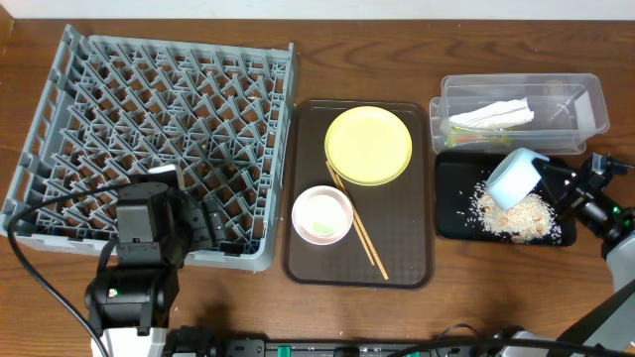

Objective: Sort waste into correct bins and load items into the dishwasher

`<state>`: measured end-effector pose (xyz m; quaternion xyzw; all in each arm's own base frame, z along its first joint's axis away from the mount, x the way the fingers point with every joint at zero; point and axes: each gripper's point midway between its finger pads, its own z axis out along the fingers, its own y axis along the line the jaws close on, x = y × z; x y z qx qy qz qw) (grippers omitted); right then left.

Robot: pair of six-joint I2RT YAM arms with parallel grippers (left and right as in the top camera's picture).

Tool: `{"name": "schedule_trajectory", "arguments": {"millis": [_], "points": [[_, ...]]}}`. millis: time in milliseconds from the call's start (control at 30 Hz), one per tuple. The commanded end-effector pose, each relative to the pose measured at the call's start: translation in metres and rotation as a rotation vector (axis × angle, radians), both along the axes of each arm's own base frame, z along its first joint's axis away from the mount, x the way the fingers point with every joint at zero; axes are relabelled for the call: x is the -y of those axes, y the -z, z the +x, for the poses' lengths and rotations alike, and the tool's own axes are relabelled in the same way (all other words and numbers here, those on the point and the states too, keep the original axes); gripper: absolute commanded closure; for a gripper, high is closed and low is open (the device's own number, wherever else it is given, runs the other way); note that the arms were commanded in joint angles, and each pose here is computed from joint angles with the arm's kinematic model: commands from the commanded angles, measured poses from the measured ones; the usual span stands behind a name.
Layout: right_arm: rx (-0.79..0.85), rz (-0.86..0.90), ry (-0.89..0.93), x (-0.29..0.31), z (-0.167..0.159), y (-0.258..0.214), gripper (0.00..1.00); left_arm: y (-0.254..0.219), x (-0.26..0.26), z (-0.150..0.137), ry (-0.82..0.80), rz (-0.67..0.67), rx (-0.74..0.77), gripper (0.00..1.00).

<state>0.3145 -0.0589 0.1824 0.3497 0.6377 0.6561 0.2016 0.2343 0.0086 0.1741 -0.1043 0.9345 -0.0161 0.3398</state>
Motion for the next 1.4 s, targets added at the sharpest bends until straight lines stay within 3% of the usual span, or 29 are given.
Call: {"name": "schedule_trajectory", "arguments": {"millis": [0, 400, 700, 800, 1000, 1167, 1367], "points": [[0.012, 0.056, -0.026, -0.001, -0.005, -0.007, 0.99, -0.007, -0.002, 0.002, -0.01, 0.005, 0.017, 0.09], [-0.006, 0.077, 0.051, 0.032, 0.0, -0.023, 0.99, -0.007, -0.002, 0.002, -0.01, 0.005, 0.018, 0.09], [0.132, -0.08, 0.036, 0.028, 0.004, -0.024, 0.99, -0.007, -0.002, 0.002, -0.01, 0.005, 0.018, 0.09], [0.162, -0.122, 0.001, 0.014, 0.006, -0.017, 0.99, -0.007, -0.002, 0.002, -0.01, 0.005, 0.018, 0.08], [0.007, -0.129, -0.067, -0.035, 0.008, 0.025, 0.99, -0.007, -0.002, 0.002, -0.01, 0.005, 0.017, 0.08], [0.15, -0.288, -0.153, -0.067, 0.016, 0.012, 0.99, -0.007, -0.002, 0.002, -0.01, 0.005, 0.017, 0.09], [0.339, -0.473, -0.225, -0.118, 0.027, -0.038, 0.99, -0.007, -0.002, 0.002, -0.01, 0.005, 0.018, 0.08]]}}
